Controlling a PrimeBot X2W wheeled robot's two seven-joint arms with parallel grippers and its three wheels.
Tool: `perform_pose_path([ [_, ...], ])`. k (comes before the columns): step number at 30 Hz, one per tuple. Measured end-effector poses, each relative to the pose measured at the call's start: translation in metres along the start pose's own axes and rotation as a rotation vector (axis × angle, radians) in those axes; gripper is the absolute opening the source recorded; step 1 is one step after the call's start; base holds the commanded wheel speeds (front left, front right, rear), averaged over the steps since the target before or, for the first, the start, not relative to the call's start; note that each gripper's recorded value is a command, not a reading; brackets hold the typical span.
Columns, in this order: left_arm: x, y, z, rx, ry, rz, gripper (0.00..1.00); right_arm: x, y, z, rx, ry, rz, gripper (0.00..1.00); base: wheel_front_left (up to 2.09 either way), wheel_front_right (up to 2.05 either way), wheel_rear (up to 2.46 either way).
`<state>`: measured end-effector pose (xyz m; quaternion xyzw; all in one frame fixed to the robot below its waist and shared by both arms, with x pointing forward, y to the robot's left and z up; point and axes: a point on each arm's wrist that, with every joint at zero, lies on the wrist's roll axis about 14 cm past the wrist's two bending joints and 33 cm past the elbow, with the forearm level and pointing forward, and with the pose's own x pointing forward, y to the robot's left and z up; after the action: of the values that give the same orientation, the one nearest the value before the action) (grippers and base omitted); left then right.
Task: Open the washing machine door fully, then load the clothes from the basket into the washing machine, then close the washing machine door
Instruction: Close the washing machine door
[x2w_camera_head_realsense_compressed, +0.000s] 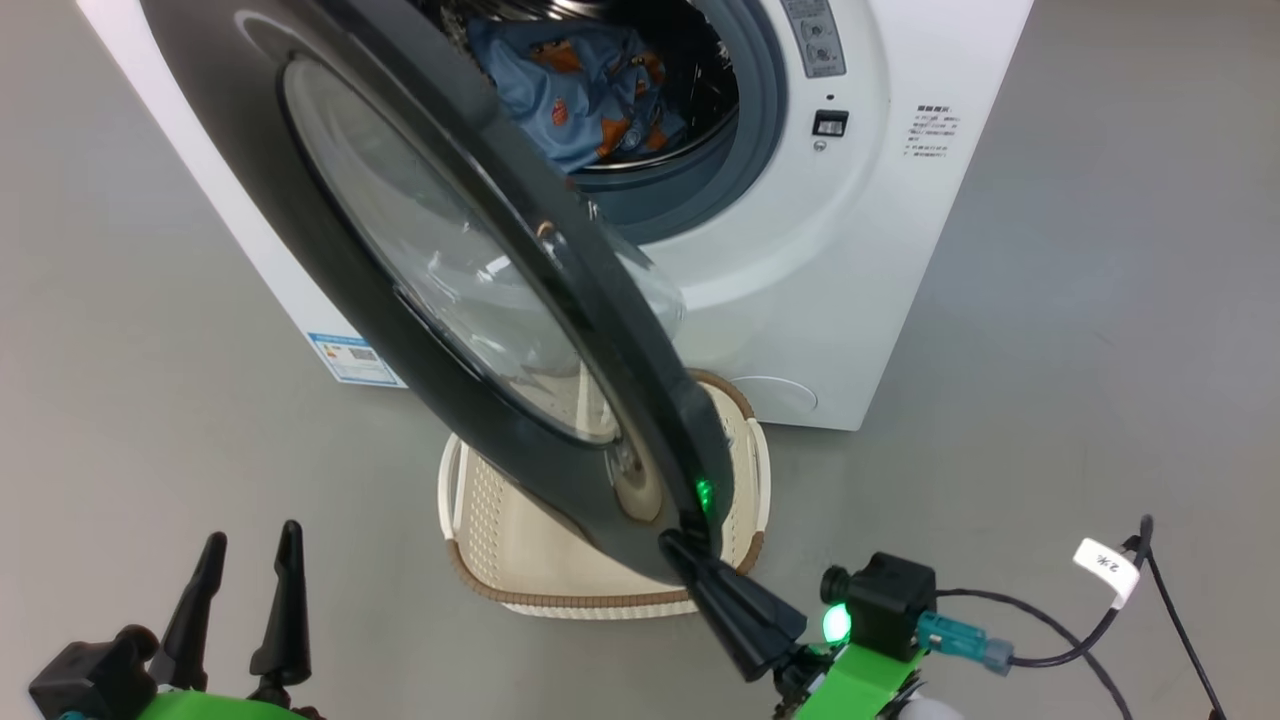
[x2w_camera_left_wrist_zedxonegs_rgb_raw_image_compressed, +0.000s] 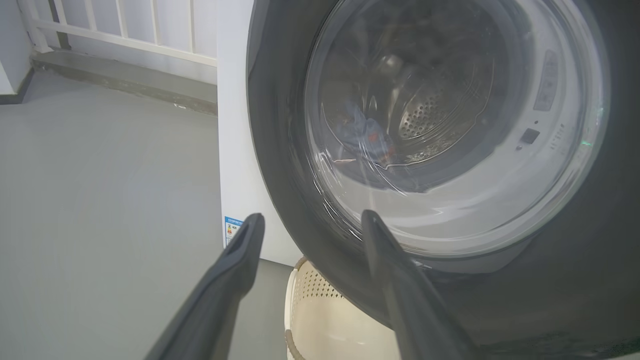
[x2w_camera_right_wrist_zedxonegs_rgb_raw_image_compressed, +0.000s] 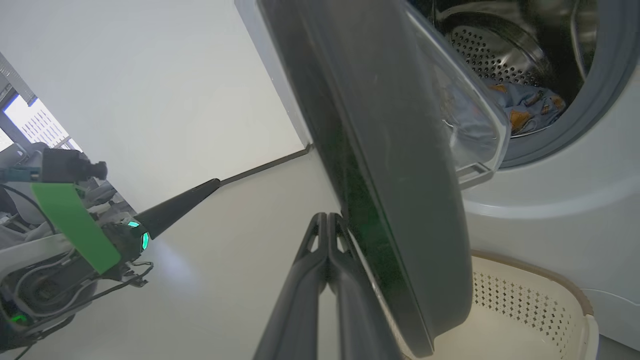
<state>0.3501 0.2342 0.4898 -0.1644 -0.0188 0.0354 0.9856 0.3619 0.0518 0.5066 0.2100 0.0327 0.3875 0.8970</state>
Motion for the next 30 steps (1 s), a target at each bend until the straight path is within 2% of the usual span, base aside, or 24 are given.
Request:
perform_pose_path([
  [10,0.009,-0.004,-0.003,-0.006,0.004,-0.006,1.0,0.008,-0.037,0.018,-0.008,-0.053,-0.082,0.0,0.0,0.0,0.0],
  [30,0.049,-0.022,-0.017,-0.012,0.024,-0.055,1.0,0.055,-0.122,0.071,-0.051,-0.194,-0.202,0.0,0.0,0.0,0.0],
])
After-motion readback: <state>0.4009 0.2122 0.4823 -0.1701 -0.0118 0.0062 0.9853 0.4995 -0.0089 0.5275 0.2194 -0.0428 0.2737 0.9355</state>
